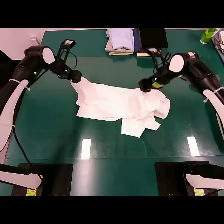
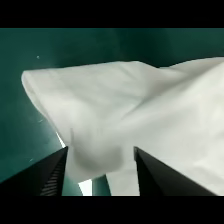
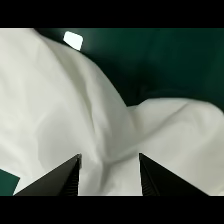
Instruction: Fold the shirts.
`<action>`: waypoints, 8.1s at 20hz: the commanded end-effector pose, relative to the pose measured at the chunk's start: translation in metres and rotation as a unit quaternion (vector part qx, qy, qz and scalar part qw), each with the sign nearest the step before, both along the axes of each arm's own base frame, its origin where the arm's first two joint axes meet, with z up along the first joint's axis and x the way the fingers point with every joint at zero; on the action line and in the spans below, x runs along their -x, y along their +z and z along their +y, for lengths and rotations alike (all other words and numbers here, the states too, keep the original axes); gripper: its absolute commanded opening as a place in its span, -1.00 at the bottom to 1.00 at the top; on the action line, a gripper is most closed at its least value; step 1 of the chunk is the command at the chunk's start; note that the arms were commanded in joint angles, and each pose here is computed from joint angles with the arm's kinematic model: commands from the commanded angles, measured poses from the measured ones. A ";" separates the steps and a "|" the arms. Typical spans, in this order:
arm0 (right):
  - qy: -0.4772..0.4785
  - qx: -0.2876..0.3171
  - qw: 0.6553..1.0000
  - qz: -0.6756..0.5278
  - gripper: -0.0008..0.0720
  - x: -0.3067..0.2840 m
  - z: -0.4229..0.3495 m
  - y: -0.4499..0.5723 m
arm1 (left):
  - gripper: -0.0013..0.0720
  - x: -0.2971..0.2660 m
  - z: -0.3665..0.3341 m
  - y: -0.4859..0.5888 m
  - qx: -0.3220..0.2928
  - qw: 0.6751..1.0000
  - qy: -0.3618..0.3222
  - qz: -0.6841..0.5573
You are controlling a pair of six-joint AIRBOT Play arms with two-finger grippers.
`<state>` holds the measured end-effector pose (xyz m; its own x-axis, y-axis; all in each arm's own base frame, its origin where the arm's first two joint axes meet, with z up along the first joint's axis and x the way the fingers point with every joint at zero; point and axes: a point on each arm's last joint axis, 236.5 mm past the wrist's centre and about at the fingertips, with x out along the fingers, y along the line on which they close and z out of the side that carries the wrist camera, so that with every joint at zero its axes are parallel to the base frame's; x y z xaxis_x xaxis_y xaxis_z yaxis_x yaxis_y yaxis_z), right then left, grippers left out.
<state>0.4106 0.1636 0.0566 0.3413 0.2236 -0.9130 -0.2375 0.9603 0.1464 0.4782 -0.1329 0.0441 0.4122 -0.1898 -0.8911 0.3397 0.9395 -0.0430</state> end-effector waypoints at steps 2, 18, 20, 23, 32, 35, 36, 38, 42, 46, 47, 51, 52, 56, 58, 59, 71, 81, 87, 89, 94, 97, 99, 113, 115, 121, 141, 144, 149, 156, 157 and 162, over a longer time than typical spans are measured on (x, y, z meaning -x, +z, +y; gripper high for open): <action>-0.030 -0.004 0.999 -0.026 0.21 -0.005 -0.031 0.043 | 0.40 0.033 0.045 0.010 -0.021 0.996 0.031 0.075; -0.237 -0.046 0.952 0.186 0.20 0.123 -0.154 -0.106 | 0.40 0.135 0.024 -0.056 0.092 0.979 0.084 0.161; -0.229 -0.046 0.953 0.195 0.20 0.117 -0.144 -0.120 | 0.40 0.136 0.024 -0.056 0.092 0.979 0.084 0.163; -0.215 -0.041 0.956 0.197 0.20 0.109 -0.129 -0.136 | 0.40 0.136 0.024 -0.056 0.092 0.979 0.084 0.163; -0.206 -0.037 0.960 0.184 -0.93 0.100 -0.124 -0.143 | 0.40 0.139 0.025 -0.066 0.090 0.977 0.087 0.170; -0.206 -0.037 0.960 0.184 -0.93 0.100 -0.124 -0.143 | 0.40 0.147 0.024 -0.091 0.086 0.972 0.093 0.195; -0.206 -0.037 0.960 0.184 -0.93 0.100 -0.124 -0.143 | 0.40 0.150 0.020 -0.098 0.086 0.970 0.090 0.208; -0.206 -0.037 0.960 0.184 -0.93 0.100 -0.124 -0.143 | 0.40 0.149 0.002 -0.109 0.094 0.969 0.079 0.214; -0.206 -0.037 0.960 0.185 -0.93 0.101 -0.124 -0.143 | 0.40 0.154 -0.026 -0.121 0.087 0.971 0.047 0.216; -0.206 -0.037 0.960 0.185 -0.93 0.101 -0.124 -0.143 | 0.40 0.157 -0.030 -0.122 0.082 0.972 0.040 0.219; -0.206 -0.038 0.960 0.184 -0.93 0.100 -0.123 -0.143 | 0.39 0.157 -0.029 -0.122 0.081 0.972 0.039 0.218; -0.200 -0.039 0.963 0.174 -0.93 0.092 -0.123 -0.134 | -0.90 0.156 -0.029 -0.122 0.081 0.972 0.039 0.217; -0.196 -0.039 0.965 0.170 -0.93 0.087 -0.123 -0.126 | -0.89 0.152 -0.029 -0.121 0.081 0.974 0.039 0.208; -0.154 -0.041 0.984 0.084 -0.93 0.060 -0.119 -0.054 | -0.89 0.111 -0.025 -0.041 0.074 0.992 0.016 0.100; -0.146 -0.053 0.988 -0.011 -0.93 0.041 -0.119 0.017 | -0.89 0.088 -0.017 0.050 0.071 0.997 0.004 -0.015; -0.142 -0.059 0.986 -0.065 -0.93 0.035 -0.119 0.059 | -0.89 0.082 -0.010 0.110 0.071 0.993 0.001 -0.089; -0.148 -0.045 0.824 -0.545 -0.94 0.186 -0.155 0.447 | -0.89 0.289 0.092 0.532 0.136 0.790 0.053 -0.595; -0.157 -0.019 0.913 -0.375 -0.94 0.075 -0.157 0.362 | -0.89 0.117 0.072 0.332 0.009 0.947 0.088 -0.310; -0.156 0.026 0.986 -0.057 -0.94 -0.016 -0.161 0.110 | -0.89 0.002 0.059 0.092 -0.034 0.992 0.114 -0.036; -0.158 0.019 0.987 0.003 -0.94 -0.030 -0.160 0.050 | -0.89 -0.012 0.056 0.039 -0.012 0.993 0.119 0.021; -0.155 0.010 0.987 0.037 -0.93 -0.065 -0.150 -0.023 | -0.89 -0.036 0.039 -0.007 0.014 0.994 0.103 0.037; -0.155 -0.005 0.988 0.025 0.02 -0.081 -0.145 -0.022 | -0.11 -0.035 0.041 -0.003 0.008 0.994 0.103 0.035; -0.155 -0.006 0.988 0.004 0.17 -0.086 -0.148 0.002 | 0.34 -0.021 0.050 0.000 -0.012 0.993 0.104 0.056; -0.251 0.012 0.944 0.214 0.56 0.150 -0.218 -0.100 | 0.35 0.177 0.067 -0.050 -0.008 0.977 0.120 0.175; -0.257 0.007 0.937 0.235 0.55 0.167 -0.214 -0.123 | 0.35 0.189 0.063 -0.052 0.005 0.977 0.121 0.176; -0.269 -0.030 0.936 0.224 0.33 0.166 -0.196 -0.144 | 0.35 0.190 0.057 -0.053 0.017 0.977 0.121 0.176; -0.216 -0.012 0.956 0.198 -0.93 0.151 -0.171 -0.145 | 0.62 0.264 0.047 -0.137 0.044 0.943 0.166 0.286; -0.216 -0.012 0.956 0.197 -0.93 0.151 -0.171 -0.145 | 0.45 0.265 0.034 -0.133 0.074 0.938 0.170 0.294; -0.216 -0.014 0.958 0.190 -0.93 0.144 -0.171 -0.138 | -0.89 0.264 0.027 -0.130 0.084 0.942 0.145 0.290; -0.183 -0.025 0.977 -0.106 -0.93 0.063 -0.171 0.070 | -0.89 0.169 0.047 0.090 0.089 0.990 0.103 -0.033; -0.178 -0.028 0.969 -0.168 -0.93 0.060 -0.169 0.120 | -0.89 0.164 0.052 0.151 0.093 0.985 0.099 -0.107; -0.162 -0.038 0.867 -0.469 -0.93 0.122 -0.165 0.361 | -0.89 0.229 0.077 0.418 0.140 0.892 0.087 -0.422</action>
<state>0.3395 -0.0069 0.2931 0.8656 0.0491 -0.4984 0.0278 0.9889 0.1458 0.3067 -0.0771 0.3291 0.8313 -0.2570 -0.4928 0.2146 0.9663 -0.1418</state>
